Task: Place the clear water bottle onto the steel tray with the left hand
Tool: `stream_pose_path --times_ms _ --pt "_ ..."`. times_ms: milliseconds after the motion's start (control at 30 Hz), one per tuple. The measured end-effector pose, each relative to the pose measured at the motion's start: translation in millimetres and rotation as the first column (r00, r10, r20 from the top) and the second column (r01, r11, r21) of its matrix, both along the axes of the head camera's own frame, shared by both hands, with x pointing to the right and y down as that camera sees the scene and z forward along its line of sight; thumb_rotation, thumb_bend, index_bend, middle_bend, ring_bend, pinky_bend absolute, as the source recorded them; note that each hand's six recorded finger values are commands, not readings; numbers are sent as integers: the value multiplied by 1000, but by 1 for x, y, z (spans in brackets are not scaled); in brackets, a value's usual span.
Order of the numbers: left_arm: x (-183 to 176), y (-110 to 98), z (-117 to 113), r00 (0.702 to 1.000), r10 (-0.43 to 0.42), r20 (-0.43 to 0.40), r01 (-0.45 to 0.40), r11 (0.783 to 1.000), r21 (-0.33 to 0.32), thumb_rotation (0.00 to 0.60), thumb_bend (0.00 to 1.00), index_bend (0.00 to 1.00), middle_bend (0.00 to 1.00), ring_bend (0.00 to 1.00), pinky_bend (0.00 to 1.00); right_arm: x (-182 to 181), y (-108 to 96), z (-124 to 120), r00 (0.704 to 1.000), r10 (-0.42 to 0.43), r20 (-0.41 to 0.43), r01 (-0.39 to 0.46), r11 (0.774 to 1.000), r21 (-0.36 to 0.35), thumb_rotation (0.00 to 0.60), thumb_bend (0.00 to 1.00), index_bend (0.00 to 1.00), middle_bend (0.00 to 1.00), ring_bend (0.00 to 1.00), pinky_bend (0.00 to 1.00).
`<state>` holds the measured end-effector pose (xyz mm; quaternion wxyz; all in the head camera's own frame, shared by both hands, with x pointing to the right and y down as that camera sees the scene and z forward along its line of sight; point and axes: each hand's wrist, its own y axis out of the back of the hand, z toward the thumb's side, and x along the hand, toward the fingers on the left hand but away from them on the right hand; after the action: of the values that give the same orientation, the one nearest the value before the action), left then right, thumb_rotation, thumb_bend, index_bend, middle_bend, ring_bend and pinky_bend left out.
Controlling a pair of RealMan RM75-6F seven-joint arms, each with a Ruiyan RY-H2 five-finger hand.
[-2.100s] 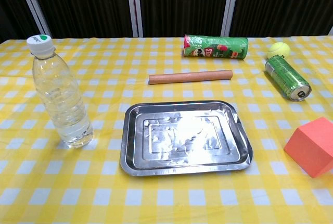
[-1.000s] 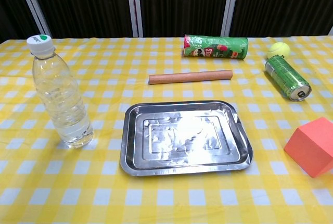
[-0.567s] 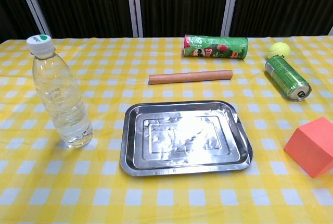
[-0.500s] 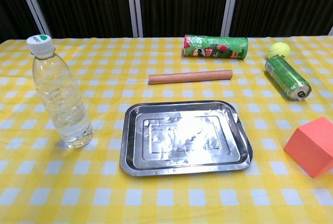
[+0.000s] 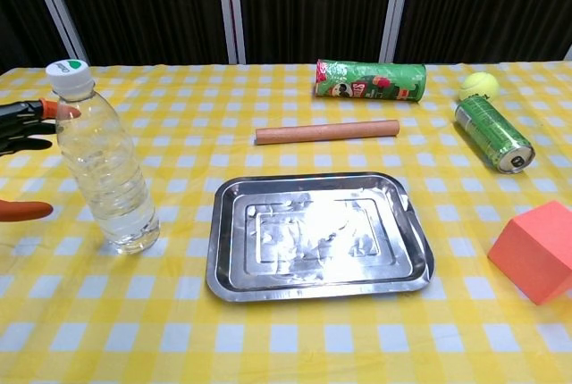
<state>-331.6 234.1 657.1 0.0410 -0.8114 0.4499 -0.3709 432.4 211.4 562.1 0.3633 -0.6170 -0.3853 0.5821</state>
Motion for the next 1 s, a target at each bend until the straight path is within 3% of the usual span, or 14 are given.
stream_pose_path --times_ms 267,433,567,667,1000 --pt "21 -2 15 999 -9 -40 8 1000 -25 600 152 116 15 0 0 0 0 -2 1000 3 8 -3 1000 2 600 183 0 18 0 0" --pt "30 -5 26 999 -10 -43 9 999 -33 600 153 122 101 0 0 0 0 -1 1000 5 8 -5 1000 -3 600 184 0 18 0 0" --pt "37 -8 34 999 -18 -49 17 999 -35 600 191 219 185 0 0 1 -1 -1 1000 7 8 -7 1000 -1 600 183 0 18 0 0" --pt "43 -8 39 999 -20 -45 19 999 -26 600 282 338 285 0 0 2 0 -2 1000 10 11 -10 1000 -2 600 183 0 18 0 0" --pt "43 -14 39 998 -47 -31 47 999 12 600 348 508 426 12 8 1 0 -3 1000 9 20 -9 1000 -4 600 184 0 18 0 0"
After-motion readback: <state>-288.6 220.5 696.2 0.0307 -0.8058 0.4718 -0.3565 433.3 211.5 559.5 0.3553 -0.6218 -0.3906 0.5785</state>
